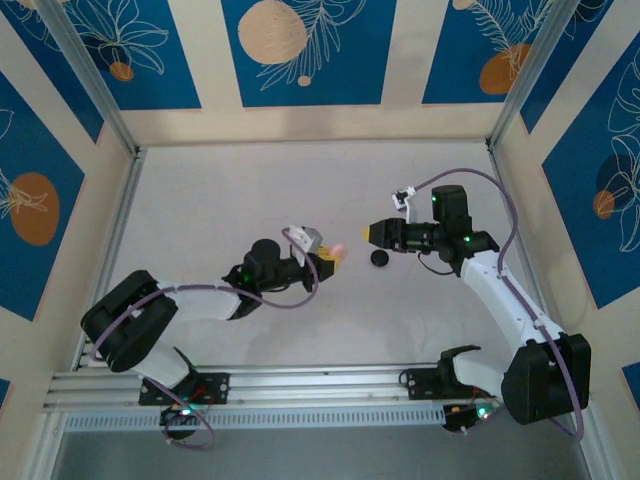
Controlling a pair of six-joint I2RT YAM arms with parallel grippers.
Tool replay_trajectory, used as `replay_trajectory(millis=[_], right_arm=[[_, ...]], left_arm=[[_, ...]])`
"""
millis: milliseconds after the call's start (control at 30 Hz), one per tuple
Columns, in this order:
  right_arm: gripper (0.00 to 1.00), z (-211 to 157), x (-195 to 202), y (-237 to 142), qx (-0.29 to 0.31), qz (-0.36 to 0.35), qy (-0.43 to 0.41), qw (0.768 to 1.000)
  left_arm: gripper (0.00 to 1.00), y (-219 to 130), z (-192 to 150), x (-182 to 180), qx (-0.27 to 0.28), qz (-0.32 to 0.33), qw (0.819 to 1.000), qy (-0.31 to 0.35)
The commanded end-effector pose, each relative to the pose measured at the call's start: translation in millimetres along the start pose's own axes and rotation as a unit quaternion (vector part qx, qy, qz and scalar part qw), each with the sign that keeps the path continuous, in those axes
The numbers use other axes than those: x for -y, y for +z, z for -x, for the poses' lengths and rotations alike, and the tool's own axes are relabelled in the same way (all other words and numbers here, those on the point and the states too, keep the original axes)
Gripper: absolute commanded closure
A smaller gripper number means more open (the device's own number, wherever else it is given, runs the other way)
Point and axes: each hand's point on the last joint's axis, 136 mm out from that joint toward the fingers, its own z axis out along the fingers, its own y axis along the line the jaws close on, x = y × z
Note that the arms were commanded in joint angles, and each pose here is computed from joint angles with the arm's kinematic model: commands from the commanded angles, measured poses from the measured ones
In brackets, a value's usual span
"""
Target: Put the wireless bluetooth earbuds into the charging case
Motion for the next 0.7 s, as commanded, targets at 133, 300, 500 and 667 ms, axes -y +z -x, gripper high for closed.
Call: replay_trajectory(millis=[133, 300, 500, 667], right_arm=[[0.59, -8, 17, -5, 0.014, -0.043, 0.045, 0.998], [0.59, -11, 18, -6, 0.015, -0.045, 0.044, 0.998], [0.59, -15, 22, -5, 0.011, -0.049, 0.047, 0.998], [0.61, -17, 22, -4, 0.007, -0.047, 0.048, 0.998]], left_arm=[[0.87, -6, -35, -36, -0.103, 0.131, 0.971, -0.172], [0.85, -12, -53, -44, -0.139, 0.166, 0.955, -0.203], [0.84, -4, -63, -36, -0.164, 0.147, 0.94, -0.261], [0.83, -1, -78, -39, -0.189, 0.155, 0.928, -0.281]])
